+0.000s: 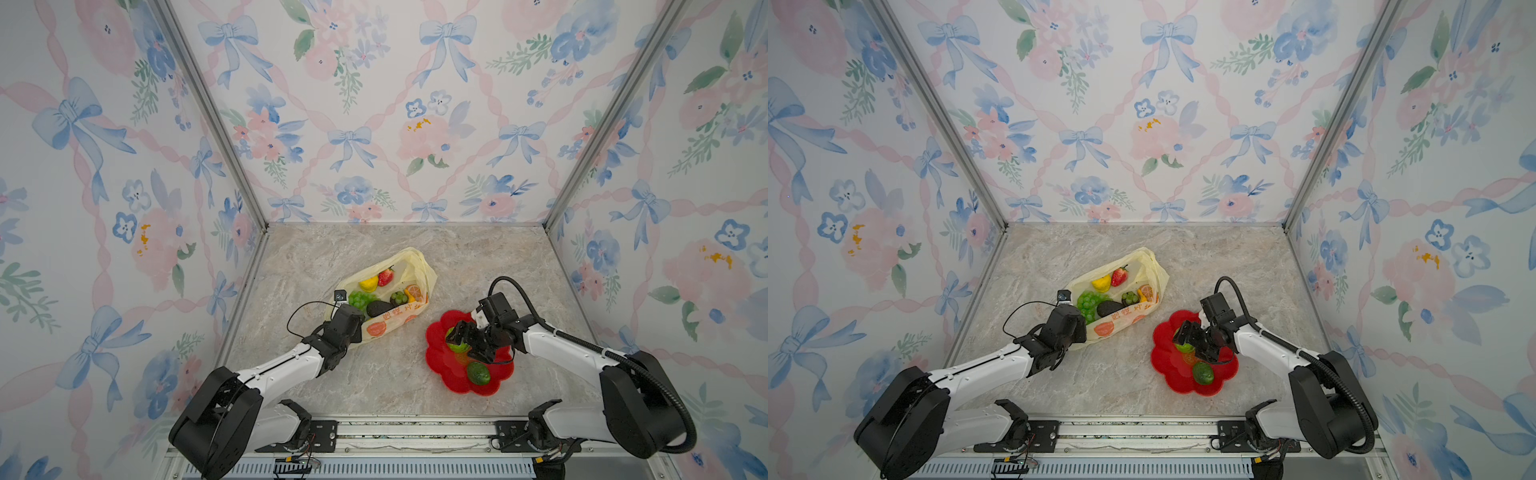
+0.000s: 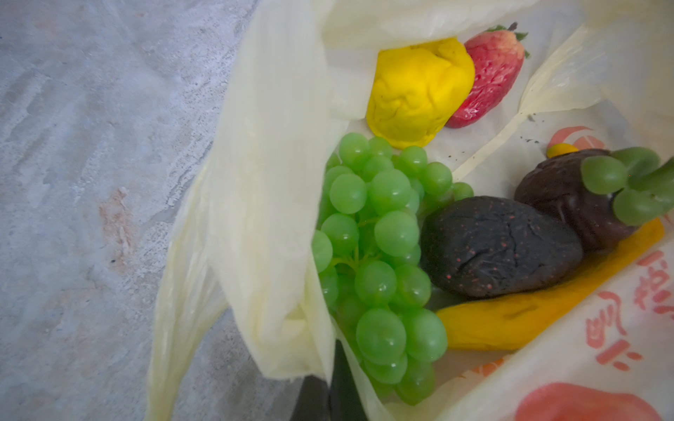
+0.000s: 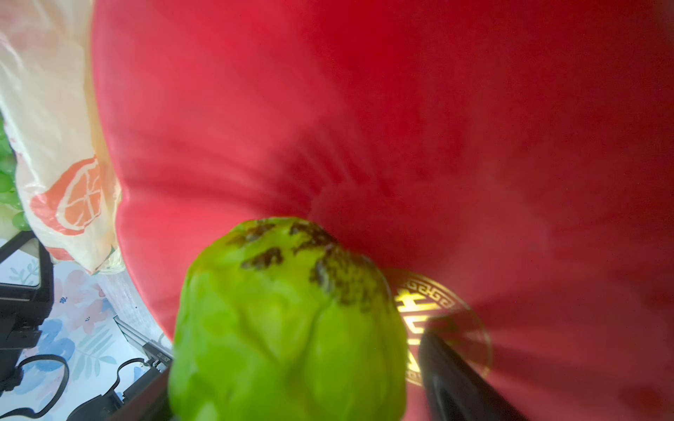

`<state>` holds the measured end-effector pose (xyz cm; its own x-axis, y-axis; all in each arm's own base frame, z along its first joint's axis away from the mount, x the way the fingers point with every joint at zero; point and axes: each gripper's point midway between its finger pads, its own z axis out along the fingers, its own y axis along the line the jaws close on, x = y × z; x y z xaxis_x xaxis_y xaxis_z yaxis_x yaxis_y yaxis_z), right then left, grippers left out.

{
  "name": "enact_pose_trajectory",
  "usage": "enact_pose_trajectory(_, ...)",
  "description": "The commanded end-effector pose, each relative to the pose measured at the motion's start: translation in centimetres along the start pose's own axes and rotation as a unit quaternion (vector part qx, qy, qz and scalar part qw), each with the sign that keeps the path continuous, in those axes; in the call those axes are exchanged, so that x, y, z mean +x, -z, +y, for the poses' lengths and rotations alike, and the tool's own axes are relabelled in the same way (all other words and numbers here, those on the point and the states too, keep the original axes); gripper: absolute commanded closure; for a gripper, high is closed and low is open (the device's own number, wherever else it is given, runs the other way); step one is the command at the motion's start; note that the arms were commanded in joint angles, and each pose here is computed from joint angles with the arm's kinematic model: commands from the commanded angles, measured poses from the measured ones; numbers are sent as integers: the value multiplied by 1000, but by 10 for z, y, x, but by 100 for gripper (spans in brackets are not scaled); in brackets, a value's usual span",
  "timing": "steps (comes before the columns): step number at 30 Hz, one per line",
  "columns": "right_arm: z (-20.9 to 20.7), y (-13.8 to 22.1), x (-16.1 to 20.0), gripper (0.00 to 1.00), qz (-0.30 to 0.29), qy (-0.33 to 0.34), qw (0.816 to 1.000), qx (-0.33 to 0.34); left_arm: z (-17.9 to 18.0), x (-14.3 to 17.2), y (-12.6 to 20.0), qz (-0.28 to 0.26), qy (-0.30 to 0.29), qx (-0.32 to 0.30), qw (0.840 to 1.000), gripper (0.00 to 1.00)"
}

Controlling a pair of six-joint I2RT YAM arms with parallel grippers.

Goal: Take fruits out of the plastic bag
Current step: Place the fruit on the plate, then move the fruit to the plate.

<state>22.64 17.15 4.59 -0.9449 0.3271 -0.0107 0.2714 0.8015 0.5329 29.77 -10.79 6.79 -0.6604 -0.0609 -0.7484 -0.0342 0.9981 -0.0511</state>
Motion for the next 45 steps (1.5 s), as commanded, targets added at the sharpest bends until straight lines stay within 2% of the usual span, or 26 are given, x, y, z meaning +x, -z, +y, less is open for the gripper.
enact_pose_trajectory(1, -15, 8, 2, 12, -4, -9, 1000, 21, -2, -1, 0, -2, -12, 0, 1000, 100)
enact_pose_trajectory(10, -16, 24, -7, 12, -23, 3, 999, 36, -2, 0, -1, 0, -12, 0, 1000, 100)
enact_pose_trajectory(14, -14, 40, -15, 14, -50, 32, 996, 67, -2, -1, 0, -1, -11, -1, 1000, 100)
enact_pose_trajectory(21, 4, 71, -34, 14, -108, 140, 967, 185, -2, 0, -1, 0, -13, 0, 1000, 100)
enact_pose_trajectory(24, 16, 67, -38, 16, -108, 189, 951, 220, -3, -1, -1, -1, -12, 0, 1000, 100)
enact_pose_trajectory(31, 29, 47, -41, 33, -100, 255, 915, 297, -1, -1, 0, -2, -12, -1, 1000, 100)
enact_pose_trajectory(38, 23, 28, -33, 37, -70, 271, 905, 319, -2, 0, 0, 0, -13, 0, 1000, 100)
enact_pose_trajectory(45, 3, 31, -15, 39, -41, 268, 901, 340, -3, -1, -1, -1, -13, 0, 1000, 100)
